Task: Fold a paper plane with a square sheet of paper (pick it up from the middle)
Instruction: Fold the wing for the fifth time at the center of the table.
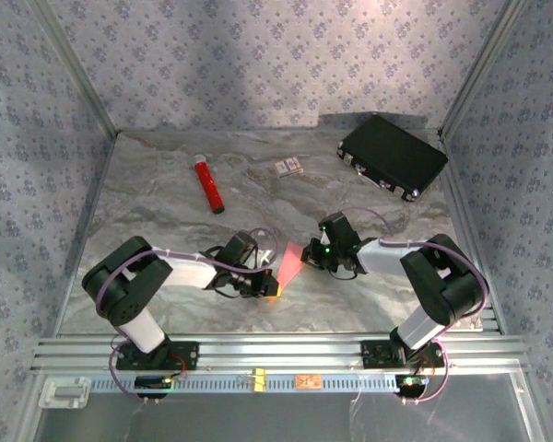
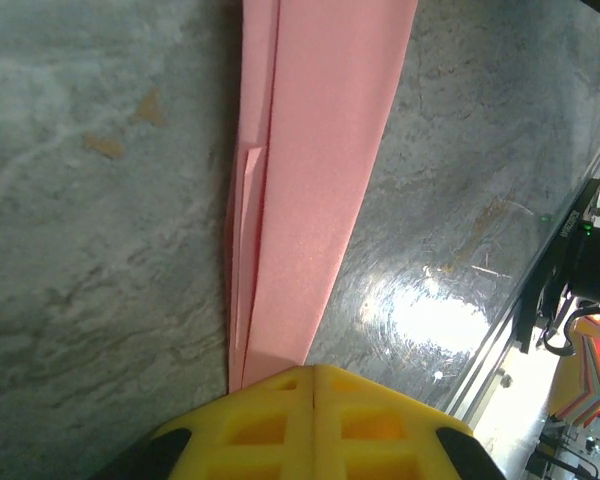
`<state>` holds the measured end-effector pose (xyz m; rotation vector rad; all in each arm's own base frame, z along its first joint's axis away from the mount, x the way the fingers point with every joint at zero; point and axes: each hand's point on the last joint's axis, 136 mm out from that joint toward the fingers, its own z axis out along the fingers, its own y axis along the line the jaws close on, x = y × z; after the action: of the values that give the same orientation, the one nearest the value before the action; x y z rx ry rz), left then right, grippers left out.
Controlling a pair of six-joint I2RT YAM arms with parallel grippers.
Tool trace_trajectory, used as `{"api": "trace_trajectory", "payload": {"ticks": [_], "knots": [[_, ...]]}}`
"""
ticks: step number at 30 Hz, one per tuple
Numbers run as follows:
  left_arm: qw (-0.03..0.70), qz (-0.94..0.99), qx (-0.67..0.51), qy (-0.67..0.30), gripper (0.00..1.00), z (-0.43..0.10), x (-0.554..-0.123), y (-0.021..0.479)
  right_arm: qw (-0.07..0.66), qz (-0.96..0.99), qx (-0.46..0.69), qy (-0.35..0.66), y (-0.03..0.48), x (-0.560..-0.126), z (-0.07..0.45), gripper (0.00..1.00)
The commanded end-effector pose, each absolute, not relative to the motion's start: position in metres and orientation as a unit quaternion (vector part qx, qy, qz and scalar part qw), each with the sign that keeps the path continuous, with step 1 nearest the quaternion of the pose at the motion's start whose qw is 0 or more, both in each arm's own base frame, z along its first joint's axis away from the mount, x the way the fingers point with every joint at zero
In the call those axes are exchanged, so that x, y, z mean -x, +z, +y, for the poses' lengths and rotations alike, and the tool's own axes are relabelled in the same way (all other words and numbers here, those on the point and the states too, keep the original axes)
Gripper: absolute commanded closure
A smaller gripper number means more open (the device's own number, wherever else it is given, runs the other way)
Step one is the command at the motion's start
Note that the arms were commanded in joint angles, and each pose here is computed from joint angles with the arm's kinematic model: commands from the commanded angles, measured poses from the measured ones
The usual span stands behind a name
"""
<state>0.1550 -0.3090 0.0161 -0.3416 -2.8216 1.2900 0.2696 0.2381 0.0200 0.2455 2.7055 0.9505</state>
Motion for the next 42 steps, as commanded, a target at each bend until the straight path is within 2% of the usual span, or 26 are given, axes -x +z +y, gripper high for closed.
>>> {"api": "trace_trajectory", "payload": {"ticks": [1, 6, 11, 21, 29, 36, 42], "knots": [[0.043, -0.926, 0.091, 0.363, 1.0, -0.284, -0.135, -0.016, 0.119, 0.944, -0.078, 0.298, 0.011, -0.265, 0.229, 0.95], [0.043, -0.928, 0.089, 0.358, 1.0, -0.282, -0.134, -0.019, 0.149, 0.925, -0.042, 0.347, 0.054, -0.273, 0.245, 0.93], [0.038, -0.928, 0.087, 0.361, 1.0, -0.284, -0.137, -0.019, 0.151, 0.913, -0.011, 0.379, 0.068, -0.25, 0.265, 0.93], [0.034, -0.928, 0.082, 0.363, 1.0, -0.286, -0.14, -0.019, 0.113, 0.915, 0.028, 0.386, 0.043, -0.206, 0.297, 0.95], [0.035, -0.927, 0.082, 0.365, 1.0, -0.287, -0.139, -0.019, 0.096, 0.916, 0.032, 0.389, 0.028, -0.201, 0.301, 0.96], [0.036, -0.926, 0.082, 0.366, 1.0, -0.286, -0.139, -0.02, 0.089, 0.929, -0.013, 0.36, -0.002, -0.206, 0.271, 0.96], [0.037, -0.926, 0.083, 0.365, 1.0, -0.286, -0.138, -0.02, 0.112, 0.918, -0.007, 0.381, 0.021, -0.222, 0.274, 0.95]]}}
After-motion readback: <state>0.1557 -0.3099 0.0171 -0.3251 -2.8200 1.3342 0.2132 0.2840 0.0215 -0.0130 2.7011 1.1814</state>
